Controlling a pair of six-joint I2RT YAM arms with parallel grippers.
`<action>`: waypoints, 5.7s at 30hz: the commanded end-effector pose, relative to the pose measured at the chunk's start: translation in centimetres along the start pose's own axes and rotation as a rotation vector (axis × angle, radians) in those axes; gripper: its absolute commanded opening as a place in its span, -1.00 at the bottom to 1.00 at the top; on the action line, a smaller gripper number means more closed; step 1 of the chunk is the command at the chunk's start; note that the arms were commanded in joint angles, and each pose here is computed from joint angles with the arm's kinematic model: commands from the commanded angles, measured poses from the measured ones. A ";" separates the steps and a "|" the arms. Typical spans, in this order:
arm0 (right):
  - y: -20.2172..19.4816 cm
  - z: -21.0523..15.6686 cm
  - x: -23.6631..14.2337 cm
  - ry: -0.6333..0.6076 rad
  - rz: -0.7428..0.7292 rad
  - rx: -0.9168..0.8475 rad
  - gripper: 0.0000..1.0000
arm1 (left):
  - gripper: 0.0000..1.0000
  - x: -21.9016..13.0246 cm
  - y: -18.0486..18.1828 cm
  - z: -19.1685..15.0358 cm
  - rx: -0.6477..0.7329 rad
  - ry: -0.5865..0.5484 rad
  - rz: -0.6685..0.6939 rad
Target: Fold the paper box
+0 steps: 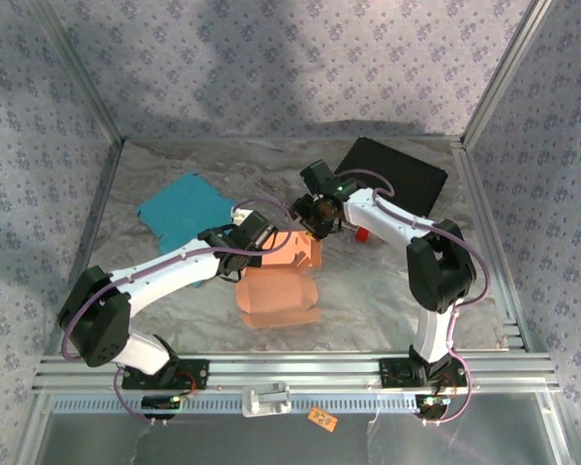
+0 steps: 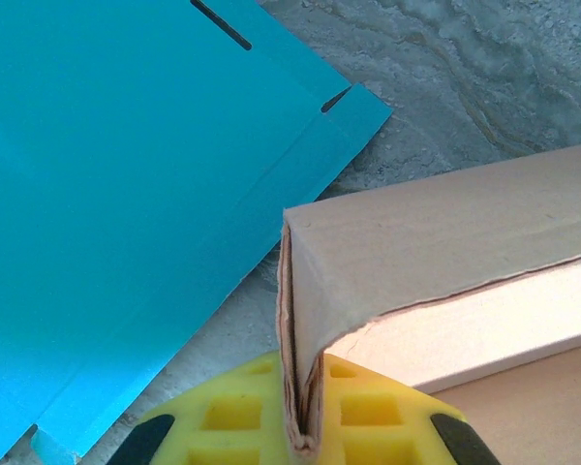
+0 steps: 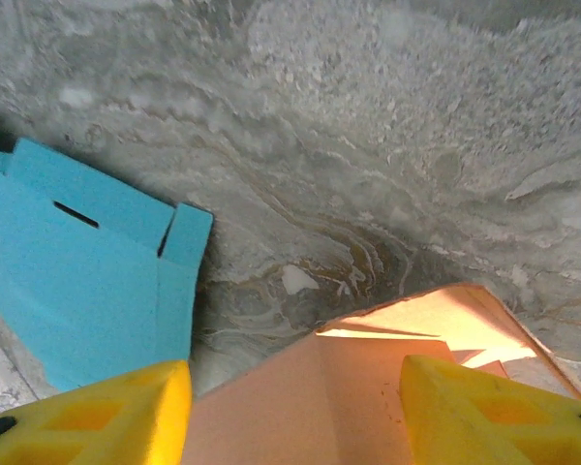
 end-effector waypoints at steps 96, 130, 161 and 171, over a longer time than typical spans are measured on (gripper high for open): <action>1.4 3.6 -9.3 -0.169 -0.278 -0.902 -0.31 | -1.00 0.7 -0.8 14.0 -0.077 0.064 -0.664; 0.1 2.8 -8.7 -0.229 -0.473 -0.795 -0.94 | -1.00 -2.0 -4.1 13.3 -0.163 0.093 -0.477; -5.5 -0.2 -2.3 -0.144 -0.532 -0.700 -1.00 | -0.92 7.3 -4.6 2.1 -0.189 0.289 -0.439; -6.5 -0.8 -0.8 -0.098 -0.545 -0.681 -1.00 | -0.75 8.3 -4.8 0.4 -0.254 0.295 -0.518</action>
Point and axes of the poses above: each hand's point on the last joint's axis, 136 mm out from that joint toward the fingers, its own x axis out along the fingers, its own y axis along the line the jaws close on, z = x × y, the point moved 8 cm from there along -x, back along the fingers, and after that the axes turned 5 degrees about -x, right-handed, at the moved point
